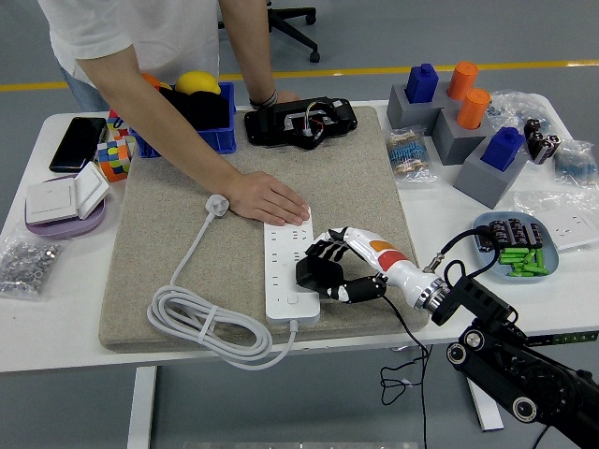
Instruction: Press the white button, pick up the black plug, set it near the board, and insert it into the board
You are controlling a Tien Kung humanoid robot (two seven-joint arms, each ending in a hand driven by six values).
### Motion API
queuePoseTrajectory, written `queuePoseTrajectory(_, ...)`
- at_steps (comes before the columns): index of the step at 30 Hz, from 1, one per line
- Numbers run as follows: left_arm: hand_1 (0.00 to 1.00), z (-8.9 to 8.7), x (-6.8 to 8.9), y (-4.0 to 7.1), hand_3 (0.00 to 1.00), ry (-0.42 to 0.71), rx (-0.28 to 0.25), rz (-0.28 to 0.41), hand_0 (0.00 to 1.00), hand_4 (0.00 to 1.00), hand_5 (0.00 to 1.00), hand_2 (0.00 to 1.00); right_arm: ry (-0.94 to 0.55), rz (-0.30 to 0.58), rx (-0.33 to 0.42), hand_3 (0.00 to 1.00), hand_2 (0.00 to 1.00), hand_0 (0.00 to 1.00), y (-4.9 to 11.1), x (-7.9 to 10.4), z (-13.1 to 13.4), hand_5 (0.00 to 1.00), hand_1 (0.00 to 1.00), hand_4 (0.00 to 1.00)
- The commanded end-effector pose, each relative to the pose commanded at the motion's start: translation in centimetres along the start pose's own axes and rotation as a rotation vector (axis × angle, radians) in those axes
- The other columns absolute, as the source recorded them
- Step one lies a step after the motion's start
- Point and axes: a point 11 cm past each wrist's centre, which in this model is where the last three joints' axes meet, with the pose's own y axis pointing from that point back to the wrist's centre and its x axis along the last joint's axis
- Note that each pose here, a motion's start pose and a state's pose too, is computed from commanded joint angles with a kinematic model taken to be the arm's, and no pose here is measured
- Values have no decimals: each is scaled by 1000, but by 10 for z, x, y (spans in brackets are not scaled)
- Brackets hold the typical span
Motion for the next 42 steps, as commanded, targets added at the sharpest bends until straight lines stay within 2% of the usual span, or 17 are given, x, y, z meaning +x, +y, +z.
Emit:
queuePoseTrajectory(2,496,0,0,0,578,0,0,0,466,595,261,512,-5,-2,3,608,557,509,0,0,0,2,519,857)
queuePoseTrajectory(3,496,0,0,0,576,-1,-1,0,466,595,262,512,-8,-3,3,622,576,574,0,0,-1,18,571,950)
queuePoseTrajectory(8,496,1,0,0,576,-1,-1,1,466,595,262,512,-20,-10,10,622,576,574,-1,-1,-2,18,571,950)
queuePoseTrajectory(9,496,0,0,0,577,0,0,0,466,595,262,511,-21,-11,10,721,707,764,-1,-1,-2,177,728,998)
queuePoseTrajectory(14,496,0,0,0,577,-3,1,1,466,595,262,511,-21,-13,12,721,707,764,-1,-1,-3,177,728,998)
queuePoseTrajectory(15,496,0,0,0,577,-3,1,1,466,595,262,512,-20,-11,13,727,718,782,-1,-1,-4,219,741,998)
queuePoseTrajectory(25,496,-1,0,0,576,-3,4,0,466,595,261,512,-22,5,21,725,715,779,0,1,-5,221,737,998)
queuePoseTrajectory(32,496,-1,1,0,577,-7,2,1,466,594,263,511,-81,54,56,723,709,776,8,15,-11,229,732,998)
queuePoseTrajectory(33,496,-1,1,0,577,-8,2,1,466,594,264,512,-92,61,61,675,690,777,10,17,-11,410,728,998)
queuePoseTrajectory(38,496,-2,1,0,577,-7,5,2,466,594,264,512,-135,79,74,675,690,777,26,20,-7,410,728,998)
queuePoseTrajectory(39,496,-2,1,0,578,-7,6,2,466,594,263,512,-139,79,74,615,622,754,28,19,-6,436,679,998)
queuePoseTrajectory(42,496,-2,1,0,578,-11,5,2,466,594,263,512,-167,68,68,615,622,754,32,13,-4,436,679,998)
